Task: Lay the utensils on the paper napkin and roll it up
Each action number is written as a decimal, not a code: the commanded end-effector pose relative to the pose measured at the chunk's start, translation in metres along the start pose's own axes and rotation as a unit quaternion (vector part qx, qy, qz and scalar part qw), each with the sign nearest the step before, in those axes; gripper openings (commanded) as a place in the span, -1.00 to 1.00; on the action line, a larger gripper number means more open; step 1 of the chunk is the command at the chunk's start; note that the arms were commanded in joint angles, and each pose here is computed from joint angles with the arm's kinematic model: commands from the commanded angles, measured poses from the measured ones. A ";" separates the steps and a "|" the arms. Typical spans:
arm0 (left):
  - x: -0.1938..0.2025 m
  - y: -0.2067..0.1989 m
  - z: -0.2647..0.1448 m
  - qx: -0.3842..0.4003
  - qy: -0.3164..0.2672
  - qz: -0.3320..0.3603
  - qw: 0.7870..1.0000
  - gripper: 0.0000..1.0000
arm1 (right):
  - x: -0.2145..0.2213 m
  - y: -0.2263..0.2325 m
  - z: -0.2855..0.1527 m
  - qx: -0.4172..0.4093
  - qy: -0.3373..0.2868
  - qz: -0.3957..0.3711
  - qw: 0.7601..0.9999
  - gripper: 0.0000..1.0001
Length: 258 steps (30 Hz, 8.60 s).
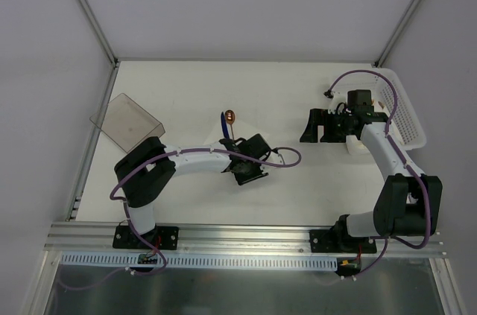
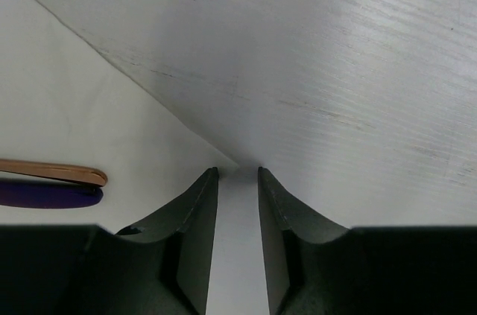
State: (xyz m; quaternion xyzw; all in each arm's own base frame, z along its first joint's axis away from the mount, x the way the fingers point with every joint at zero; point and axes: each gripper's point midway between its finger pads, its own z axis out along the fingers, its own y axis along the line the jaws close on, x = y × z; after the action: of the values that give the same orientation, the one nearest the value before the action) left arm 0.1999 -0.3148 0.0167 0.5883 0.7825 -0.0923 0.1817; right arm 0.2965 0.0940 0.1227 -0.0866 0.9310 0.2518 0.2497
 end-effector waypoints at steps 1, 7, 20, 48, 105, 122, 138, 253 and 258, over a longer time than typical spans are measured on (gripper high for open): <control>0.005 -0.001 -0.005 -0.008 0.010 -0.001 1.000 -0.45 | -0.010 0.001 -0.008 0.001 -0.018 -0.004 1.000 0.98; -0.010 -0.006 -0.014 0.009 -0.013 -0.004 1.000 -0.80 | -0.010 0.003 -0.009 -0.001 -0.019 -0.006 1.000 0.98; -0.043 -0.017 -0.049 0.027 -0.064 -0.007 0.998 -1.00 | -0.010 0.004 -0.008 -0.007 -0.018 -0.004 1.000 0.99; 0.008 0.013 -0.002 -0.036 0.056 -0.018 0.998 -0.44 | -0.008 0.002 -0.005 -0.006 -0.011 -0.002 1.000 0.98; -0.033 0.002 -0.017 0.017 -0.013 -0.060 0.998 -1.00 | -0.009 0.003 -0.010 -0.005 -0.018 -0.004 1.000 0.99; -0.042 0.059 -0.044 -0.038 -0.035 -0.076 0.996 -1.00 | 0.004 0.014 0.000 -0.057 0.015 0.016 0.998 0.98; -0.033 0.106 -0.031 -0.072 -0.025 -0.069 0.995 -0.95 | 0.028 0.071 0.046 -0.219 0.108 0.110 0.963 0.16; 0.051 0.071 0.013 -0.041 -0.067 -0.636 0.768 -0.91 | 0.035 0.127 0.165 -0.135 0.164 0.115 0.970 -0.86; 0.050 0.071 0.015 -0.038 -0.063 -0.639 0.766 -0.94 | 0.019 0.114 0.151 -0.088 0.138 0.045 0.986 -0.82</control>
State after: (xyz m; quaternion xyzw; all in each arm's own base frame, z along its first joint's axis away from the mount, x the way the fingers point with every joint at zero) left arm 0.2721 -0.2741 0.0167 -0.0470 0.9516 -0.2412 0.1844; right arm 0.2967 0.2812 0.0239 -0.0478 0.9261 0.3722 0.0395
